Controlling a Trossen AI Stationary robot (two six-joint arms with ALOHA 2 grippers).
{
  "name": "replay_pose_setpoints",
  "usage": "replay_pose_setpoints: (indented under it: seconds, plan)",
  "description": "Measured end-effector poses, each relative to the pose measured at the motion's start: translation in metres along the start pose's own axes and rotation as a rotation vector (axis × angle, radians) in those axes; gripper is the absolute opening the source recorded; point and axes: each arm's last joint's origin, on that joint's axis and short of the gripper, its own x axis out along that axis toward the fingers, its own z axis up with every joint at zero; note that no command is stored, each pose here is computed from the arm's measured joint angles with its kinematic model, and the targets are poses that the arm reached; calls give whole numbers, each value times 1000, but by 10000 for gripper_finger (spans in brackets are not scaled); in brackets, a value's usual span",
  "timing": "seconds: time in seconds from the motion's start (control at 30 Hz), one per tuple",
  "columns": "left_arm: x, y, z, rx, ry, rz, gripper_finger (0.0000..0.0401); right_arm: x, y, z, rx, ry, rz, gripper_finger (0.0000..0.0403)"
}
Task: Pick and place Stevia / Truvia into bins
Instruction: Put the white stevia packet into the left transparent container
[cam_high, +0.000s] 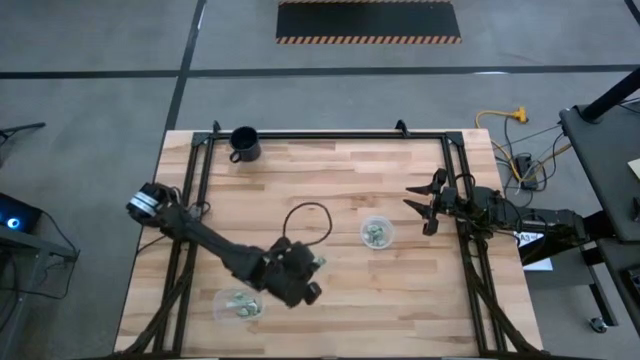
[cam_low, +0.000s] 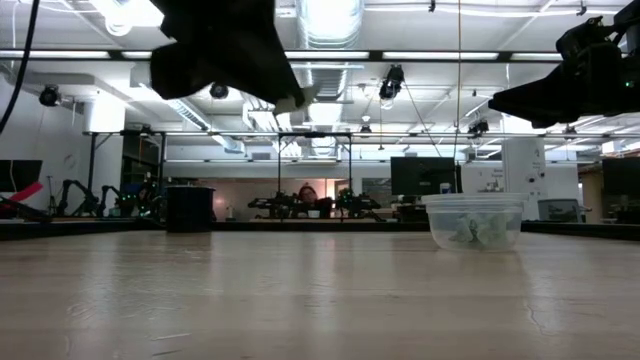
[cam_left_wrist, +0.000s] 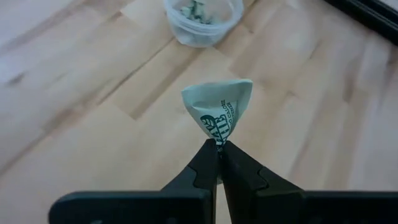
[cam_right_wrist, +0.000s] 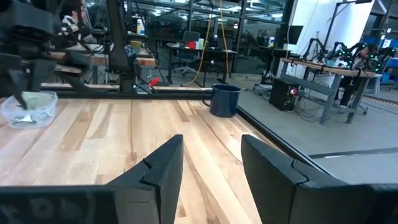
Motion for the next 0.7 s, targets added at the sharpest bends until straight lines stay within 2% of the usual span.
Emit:
replay_pose_setpoints:
  seconds: [0.3,0.7]
  plan:
    - [-26,-16,-33,-41,11,-42,0,0,0,0,0,0,0,153]
    - [-57,-16,-74,-113,99,9,0,0,0,0,0,0,0,153]
